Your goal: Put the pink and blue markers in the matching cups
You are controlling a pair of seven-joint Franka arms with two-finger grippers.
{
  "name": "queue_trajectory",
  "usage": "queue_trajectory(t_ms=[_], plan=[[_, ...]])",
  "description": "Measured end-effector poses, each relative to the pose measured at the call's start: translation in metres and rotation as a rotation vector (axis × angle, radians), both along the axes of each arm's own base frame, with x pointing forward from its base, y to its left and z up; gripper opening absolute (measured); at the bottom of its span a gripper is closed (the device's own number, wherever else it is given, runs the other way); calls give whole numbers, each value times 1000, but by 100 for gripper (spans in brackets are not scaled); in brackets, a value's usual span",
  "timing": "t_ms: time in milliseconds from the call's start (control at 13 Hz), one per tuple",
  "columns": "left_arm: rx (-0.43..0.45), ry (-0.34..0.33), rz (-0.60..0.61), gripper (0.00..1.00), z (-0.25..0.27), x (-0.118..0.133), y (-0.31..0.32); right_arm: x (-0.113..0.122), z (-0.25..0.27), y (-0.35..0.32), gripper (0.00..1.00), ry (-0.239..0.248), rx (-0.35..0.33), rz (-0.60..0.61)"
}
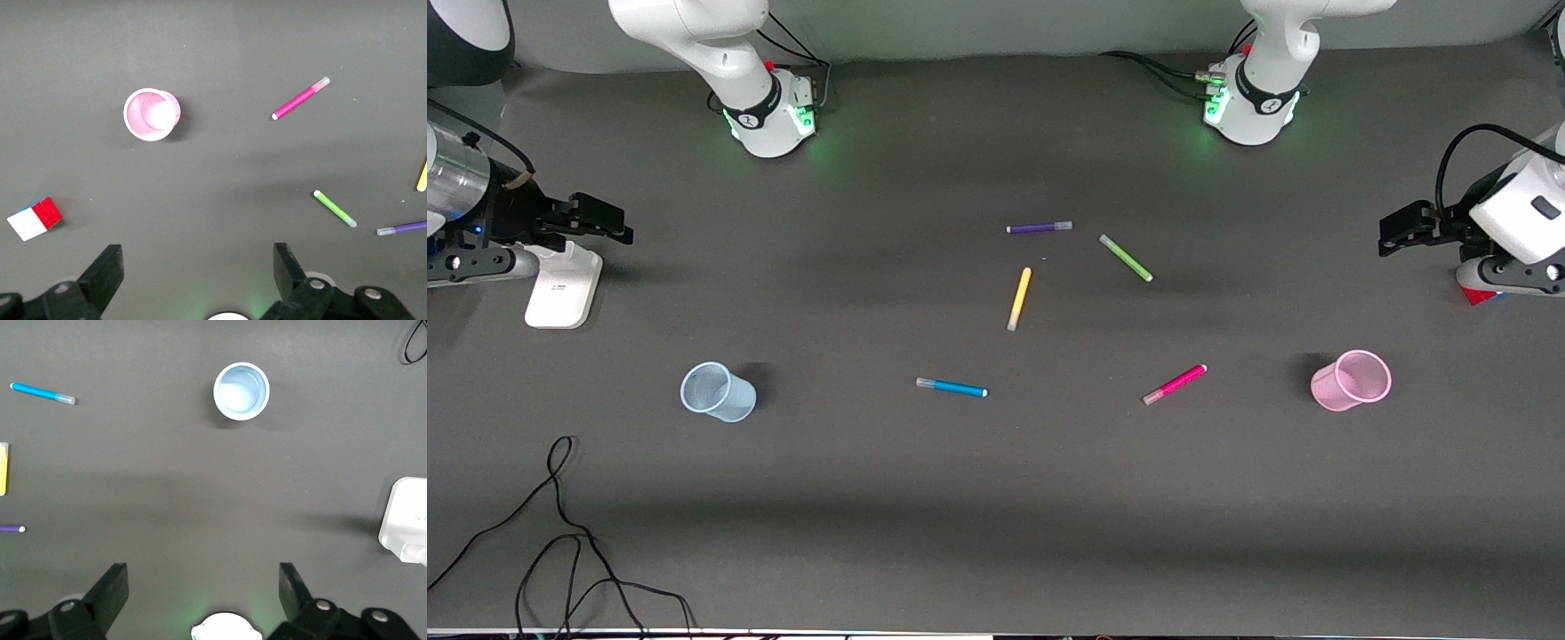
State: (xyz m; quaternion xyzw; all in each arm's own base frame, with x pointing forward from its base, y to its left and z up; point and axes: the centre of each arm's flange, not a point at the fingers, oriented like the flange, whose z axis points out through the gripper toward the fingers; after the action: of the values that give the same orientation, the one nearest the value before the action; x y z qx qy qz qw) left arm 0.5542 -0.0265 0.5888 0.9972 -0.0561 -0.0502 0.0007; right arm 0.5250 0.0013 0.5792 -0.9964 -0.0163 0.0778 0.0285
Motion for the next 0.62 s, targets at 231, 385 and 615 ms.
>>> queue_trajectory(t_ms=[231, 385, 615], plan=[[-11, -15, -106, 100, 1, 11, -18, 6, -4, 3, 100, 7, -8, -45], [-26, -20, -251, 100, 1, 15, -38, 12, -4, 10, 100, 10, -1, -82], [-48, -31, -478, 100, -3, 21, -70, 15, -8, 33, 100, 58, 47, -225]])
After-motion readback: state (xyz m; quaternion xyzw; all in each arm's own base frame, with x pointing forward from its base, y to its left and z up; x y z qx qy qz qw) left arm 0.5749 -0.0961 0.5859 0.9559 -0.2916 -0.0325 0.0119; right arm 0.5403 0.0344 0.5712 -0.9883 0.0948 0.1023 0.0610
